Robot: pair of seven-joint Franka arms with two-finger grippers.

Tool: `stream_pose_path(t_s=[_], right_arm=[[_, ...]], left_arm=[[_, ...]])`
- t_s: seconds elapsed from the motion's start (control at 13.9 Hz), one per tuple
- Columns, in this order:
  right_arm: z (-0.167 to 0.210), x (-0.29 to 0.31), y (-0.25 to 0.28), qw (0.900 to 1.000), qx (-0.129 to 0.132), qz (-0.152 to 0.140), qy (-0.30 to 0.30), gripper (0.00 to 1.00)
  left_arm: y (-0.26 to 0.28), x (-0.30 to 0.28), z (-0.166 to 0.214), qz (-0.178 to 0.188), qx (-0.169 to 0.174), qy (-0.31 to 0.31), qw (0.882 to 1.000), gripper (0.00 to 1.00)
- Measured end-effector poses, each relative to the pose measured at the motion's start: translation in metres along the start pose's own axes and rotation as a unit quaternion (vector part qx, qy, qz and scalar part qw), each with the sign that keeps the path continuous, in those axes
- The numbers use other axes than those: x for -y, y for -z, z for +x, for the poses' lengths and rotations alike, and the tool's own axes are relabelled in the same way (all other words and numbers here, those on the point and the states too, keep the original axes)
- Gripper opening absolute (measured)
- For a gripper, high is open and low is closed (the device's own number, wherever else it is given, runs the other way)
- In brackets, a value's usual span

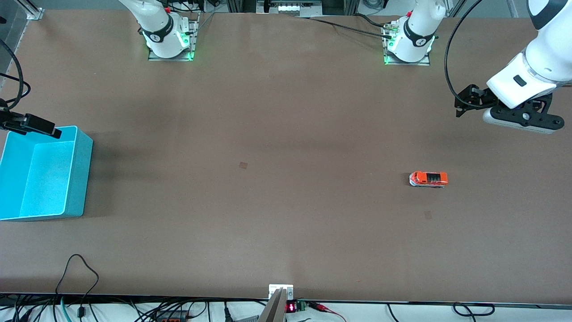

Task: Wind up bus and store in blue box
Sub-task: 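Lower the left gripper over the orange toy bus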

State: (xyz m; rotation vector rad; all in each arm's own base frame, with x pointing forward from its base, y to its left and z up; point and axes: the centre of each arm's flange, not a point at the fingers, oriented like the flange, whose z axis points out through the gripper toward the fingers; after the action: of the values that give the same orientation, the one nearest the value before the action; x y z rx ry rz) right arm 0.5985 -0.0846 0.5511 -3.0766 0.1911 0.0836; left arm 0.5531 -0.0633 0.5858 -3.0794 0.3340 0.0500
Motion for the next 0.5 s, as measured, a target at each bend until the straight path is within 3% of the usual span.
stream_pose_path(t_s=[0.5], right_arm=[[0.0000,0.0008,0.0000,1.000,0.000,0.000,0.001,1.00]], left_arm=[[-0.0024,-0.0002,-0.0035,-0.001,0.016,0.001,1.000,1.00]])
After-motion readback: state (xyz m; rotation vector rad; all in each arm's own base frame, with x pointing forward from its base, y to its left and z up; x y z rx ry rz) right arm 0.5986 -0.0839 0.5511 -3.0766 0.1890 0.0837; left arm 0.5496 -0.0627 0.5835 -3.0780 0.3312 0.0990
